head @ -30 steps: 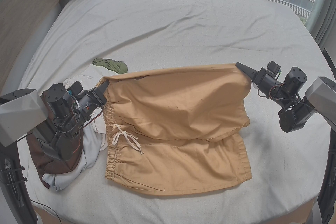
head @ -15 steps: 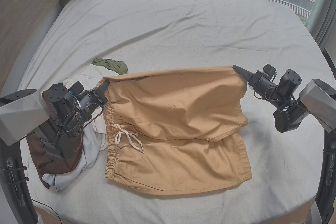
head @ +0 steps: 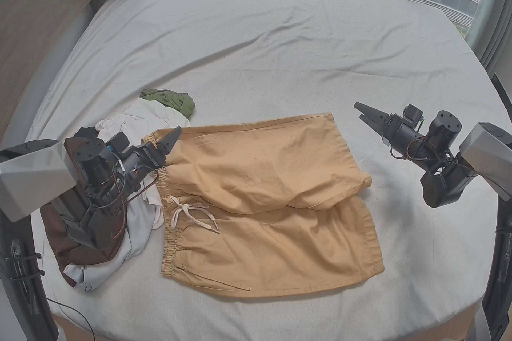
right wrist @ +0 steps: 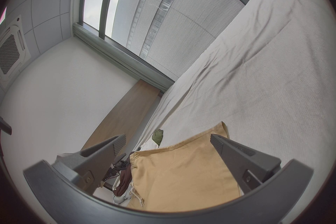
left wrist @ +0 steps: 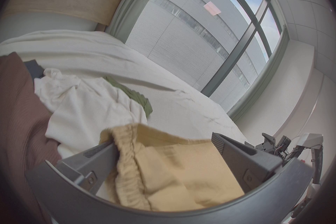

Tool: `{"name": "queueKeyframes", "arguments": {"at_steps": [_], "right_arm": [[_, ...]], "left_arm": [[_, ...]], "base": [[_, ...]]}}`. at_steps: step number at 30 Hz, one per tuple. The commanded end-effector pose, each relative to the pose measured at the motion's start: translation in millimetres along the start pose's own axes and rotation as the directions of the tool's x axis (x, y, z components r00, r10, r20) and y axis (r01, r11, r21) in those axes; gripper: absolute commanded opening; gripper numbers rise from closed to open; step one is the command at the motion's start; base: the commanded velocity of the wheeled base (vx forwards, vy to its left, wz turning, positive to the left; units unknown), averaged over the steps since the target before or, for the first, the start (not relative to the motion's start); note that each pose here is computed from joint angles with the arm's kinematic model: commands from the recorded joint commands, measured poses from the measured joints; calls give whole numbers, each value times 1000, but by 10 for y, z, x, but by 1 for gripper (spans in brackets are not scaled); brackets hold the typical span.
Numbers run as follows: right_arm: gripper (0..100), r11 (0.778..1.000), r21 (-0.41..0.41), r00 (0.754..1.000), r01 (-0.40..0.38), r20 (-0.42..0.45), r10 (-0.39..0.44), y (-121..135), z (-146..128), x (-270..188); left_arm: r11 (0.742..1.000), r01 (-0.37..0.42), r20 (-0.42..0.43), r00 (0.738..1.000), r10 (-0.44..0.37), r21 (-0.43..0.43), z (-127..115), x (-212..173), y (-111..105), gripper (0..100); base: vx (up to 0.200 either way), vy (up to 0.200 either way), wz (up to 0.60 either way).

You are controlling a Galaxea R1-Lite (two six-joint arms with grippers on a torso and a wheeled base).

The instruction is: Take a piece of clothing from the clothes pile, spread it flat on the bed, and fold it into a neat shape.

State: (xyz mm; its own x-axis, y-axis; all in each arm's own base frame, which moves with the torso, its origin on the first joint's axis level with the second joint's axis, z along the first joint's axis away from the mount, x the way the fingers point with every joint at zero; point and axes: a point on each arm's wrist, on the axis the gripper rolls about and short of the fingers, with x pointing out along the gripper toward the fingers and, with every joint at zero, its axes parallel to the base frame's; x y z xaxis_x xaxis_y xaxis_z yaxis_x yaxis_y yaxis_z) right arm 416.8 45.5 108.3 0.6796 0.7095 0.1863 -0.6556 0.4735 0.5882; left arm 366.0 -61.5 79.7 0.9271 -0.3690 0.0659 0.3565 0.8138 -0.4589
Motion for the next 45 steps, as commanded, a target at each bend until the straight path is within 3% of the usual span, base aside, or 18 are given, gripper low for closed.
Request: {"name": "queueKeyframes", "arguments": {"at_steps": [1, 8, 13, 22, 27, 39, 45], "right_arm": [[100, 999, -37, 1000, 11, -18, -12, 377, 31, -245], [100, 997, -59, 994, 53, -90, -58, 521, -250, -514], [100, 989, -102, 977, 108, -172, -125, 517, -521, -743], [100, 977, -168, 953, 131, -249, -171, 561, -738, -965], [100, 973, -196, 951, 125, -257, -174, 588, -755, -1002], [100, 973, -193, 949, 129, -260, -177, 571, -769, -999], [100, 973, -194, 950, 127, -257, -176, 570, -761, -991]], "left_arm": [[1000, 21, -64, 998, -22, -14, 39, -312, -139, 100], [998, 58, -158, 985, -63, -40, 88, -767, -223, 100], [991, 104, -266, 956, -122, -79, 51, -1128, -218, 100], [994, 103, -389, 918, -84, 28, -156, -1451, -190, 100], [993, 104, -432, 899, -67, 63, -230, -1562, -188, 100], [999, 39, -573, 819, -27, 8, -573, -1587, -41, 100], [1000, 29, -609, 793, -24, -3, -675, -1579, -21, 100]], "base": [[0, 0, 0], [0, 0, 0], [0, 0, 0], [0, 0, 0], [0, 0, 0], [0, 0, 0], [0, 0, 0]]}}
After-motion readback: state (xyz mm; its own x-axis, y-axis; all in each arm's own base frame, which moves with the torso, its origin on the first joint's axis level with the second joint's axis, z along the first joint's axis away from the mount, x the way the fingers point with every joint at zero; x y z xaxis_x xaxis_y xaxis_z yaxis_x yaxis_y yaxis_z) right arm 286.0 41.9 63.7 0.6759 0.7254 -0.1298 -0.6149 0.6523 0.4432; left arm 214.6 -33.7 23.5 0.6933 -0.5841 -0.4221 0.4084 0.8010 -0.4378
